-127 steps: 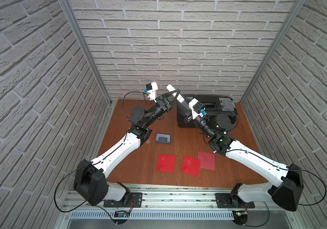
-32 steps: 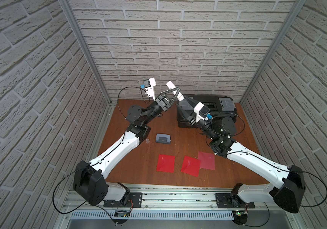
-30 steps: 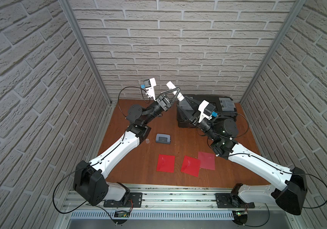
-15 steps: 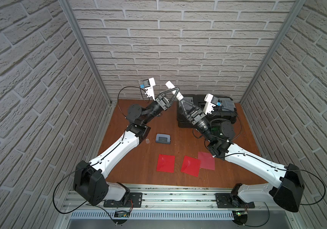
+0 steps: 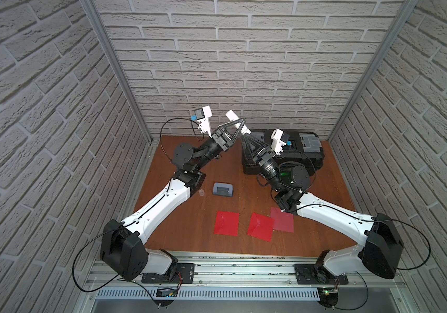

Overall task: Seal the envelope with a glue stick
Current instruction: Screw the glue stick.

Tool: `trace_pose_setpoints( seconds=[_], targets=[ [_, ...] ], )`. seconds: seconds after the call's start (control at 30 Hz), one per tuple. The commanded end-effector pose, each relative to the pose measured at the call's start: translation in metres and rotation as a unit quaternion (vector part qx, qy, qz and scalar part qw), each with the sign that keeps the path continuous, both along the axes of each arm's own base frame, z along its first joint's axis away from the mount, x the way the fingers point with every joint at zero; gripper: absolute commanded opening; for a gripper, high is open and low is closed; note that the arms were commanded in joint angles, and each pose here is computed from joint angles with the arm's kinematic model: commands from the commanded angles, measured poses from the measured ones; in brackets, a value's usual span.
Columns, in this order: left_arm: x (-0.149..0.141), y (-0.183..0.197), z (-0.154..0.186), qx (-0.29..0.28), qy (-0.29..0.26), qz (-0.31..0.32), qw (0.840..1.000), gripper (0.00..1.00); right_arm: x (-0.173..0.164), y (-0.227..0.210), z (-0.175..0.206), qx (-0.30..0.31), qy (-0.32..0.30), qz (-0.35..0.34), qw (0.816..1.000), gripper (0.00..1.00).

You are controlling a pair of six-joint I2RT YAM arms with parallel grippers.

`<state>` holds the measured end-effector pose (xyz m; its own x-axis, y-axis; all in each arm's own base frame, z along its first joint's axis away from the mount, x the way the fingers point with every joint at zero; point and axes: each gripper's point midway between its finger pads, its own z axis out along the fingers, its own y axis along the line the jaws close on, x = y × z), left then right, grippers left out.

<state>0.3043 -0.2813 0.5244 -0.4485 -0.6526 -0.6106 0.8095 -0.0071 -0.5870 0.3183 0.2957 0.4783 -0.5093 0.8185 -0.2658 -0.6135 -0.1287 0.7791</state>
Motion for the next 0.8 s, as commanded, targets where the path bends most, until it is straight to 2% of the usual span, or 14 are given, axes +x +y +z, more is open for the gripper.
trace_pose_setpoints(
  seconds=[0.0,0.67,0.77],
  targets=[
    [-0.018,0.006,0.024,-0.020,-0.041,-0.009,0.999,0.00,-0.011,-0.013,0.029,0.046,-0.033,0.003,0.998,0.46],
    [-0.015,0.003,0.019,-0.014,-0.036,-0.011,0.999,0.00,-0.006,-0.023,0.033,0.025,-0.041,-0.031,0.998,0.36],
    [-0.014,0.002,0.019,-0.013,-0.034,-0.011,0.999,0.00,-0.005,-0.024,0.033,0.013,-0.046,-0.041,0.998,0.31]
  ],
)
